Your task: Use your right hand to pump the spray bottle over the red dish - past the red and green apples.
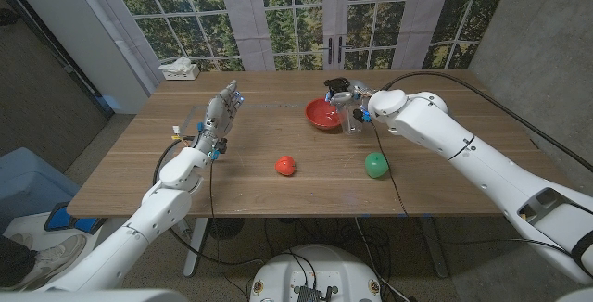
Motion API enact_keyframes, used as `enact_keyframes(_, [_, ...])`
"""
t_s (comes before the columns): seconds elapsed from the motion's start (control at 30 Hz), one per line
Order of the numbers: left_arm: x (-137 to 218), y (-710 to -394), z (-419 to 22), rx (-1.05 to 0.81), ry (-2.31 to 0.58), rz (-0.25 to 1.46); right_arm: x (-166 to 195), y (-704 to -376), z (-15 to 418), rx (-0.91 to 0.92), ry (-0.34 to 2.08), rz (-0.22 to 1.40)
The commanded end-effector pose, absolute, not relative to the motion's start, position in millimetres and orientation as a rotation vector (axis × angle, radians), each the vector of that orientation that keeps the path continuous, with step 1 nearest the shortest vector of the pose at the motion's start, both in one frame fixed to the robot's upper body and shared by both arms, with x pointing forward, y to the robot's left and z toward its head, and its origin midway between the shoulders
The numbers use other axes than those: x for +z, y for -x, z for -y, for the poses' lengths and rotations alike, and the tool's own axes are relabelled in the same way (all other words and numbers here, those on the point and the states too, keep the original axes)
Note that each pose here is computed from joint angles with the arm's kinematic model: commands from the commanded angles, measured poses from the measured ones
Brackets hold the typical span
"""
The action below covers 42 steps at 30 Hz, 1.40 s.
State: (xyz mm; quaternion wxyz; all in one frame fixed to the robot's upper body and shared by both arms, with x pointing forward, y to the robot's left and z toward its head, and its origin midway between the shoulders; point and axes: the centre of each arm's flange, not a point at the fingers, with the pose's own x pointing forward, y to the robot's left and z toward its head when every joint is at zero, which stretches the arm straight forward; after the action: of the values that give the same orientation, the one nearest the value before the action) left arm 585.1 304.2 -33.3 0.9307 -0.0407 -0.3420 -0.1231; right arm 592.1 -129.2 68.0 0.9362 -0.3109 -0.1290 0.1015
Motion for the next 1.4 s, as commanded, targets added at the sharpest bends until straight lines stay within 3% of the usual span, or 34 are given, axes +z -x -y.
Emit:
enact_keyframes(0.03, [-35.1,-581.6,-305.4,-0.248,0.084,0.706,73.9,-592.0,120.3,0.209,0.665,0.239])
enact_keyframes(0.77, [-40.1,-575.7,-312.8,-0.224,0.079,0.702,79.3,-595.7,106.8,0.204,0.745,0.225])
enact_keyframes(1.03, [-39.8,-577.8,-314.1,-0.227,0.083,0.704,77.6,-594.3,106.4,0.099,0.67,0.237])
enact_keyframes(1.4, [-38.9,-582.0,-315.9,-0.229,0.085,0.702,80.4,-607.3,102.3,0.178,0.671,0.221])
